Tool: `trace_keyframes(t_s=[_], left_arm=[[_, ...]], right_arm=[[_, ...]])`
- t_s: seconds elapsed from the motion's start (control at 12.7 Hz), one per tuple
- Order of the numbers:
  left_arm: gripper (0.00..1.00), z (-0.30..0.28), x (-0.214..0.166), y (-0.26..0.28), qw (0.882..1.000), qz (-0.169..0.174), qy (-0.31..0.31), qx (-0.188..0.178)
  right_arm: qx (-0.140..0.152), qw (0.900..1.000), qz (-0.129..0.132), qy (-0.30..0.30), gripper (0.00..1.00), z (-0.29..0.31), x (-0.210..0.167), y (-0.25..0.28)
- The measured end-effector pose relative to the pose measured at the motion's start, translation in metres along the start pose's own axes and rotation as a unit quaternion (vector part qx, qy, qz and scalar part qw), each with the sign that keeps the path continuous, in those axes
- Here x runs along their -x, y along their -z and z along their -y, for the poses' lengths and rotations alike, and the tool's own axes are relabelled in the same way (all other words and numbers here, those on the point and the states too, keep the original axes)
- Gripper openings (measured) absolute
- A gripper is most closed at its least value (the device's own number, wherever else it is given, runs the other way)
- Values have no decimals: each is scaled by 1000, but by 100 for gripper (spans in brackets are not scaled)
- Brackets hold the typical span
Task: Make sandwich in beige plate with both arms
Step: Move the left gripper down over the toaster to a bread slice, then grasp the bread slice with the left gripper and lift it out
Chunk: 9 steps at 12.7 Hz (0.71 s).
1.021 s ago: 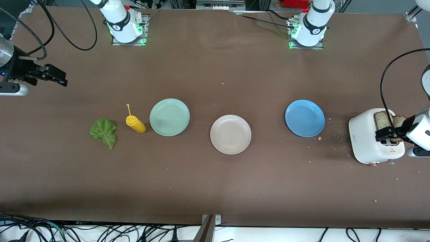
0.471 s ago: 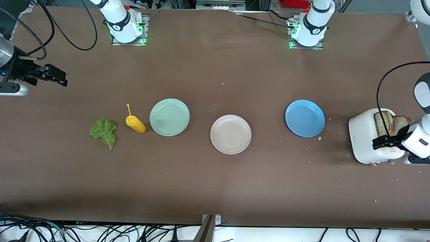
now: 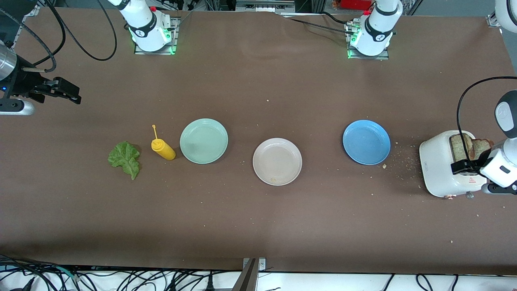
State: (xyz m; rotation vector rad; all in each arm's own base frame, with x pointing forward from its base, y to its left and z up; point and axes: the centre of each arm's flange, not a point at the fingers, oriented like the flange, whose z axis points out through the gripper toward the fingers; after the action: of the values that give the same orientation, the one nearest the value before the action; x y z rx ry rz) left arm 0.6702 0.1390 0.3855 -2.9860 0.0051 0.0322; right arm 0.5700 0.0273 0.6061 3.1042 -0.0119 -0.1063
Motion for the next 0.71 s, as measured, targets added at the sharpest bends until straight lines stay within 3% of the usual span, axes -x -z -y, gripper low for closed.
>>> trace_keyframes(t_s=[0.31, 0.47, 0.71], left_arm=[[99, 2, 31, -24, 999, 38, 1, 2], [97, 9, 43, -32, 998, 52, -9, -18], [65, 5, 50, -34, 998, 62, -18, -27]], right_arm=[[0, 1000, 0, 0, 100, 0, 0, 0], [0, 1000, 0, 0, 100, 0, 0, 0], [0, 1000, 0, 0, 100, 0, 0, 0]])
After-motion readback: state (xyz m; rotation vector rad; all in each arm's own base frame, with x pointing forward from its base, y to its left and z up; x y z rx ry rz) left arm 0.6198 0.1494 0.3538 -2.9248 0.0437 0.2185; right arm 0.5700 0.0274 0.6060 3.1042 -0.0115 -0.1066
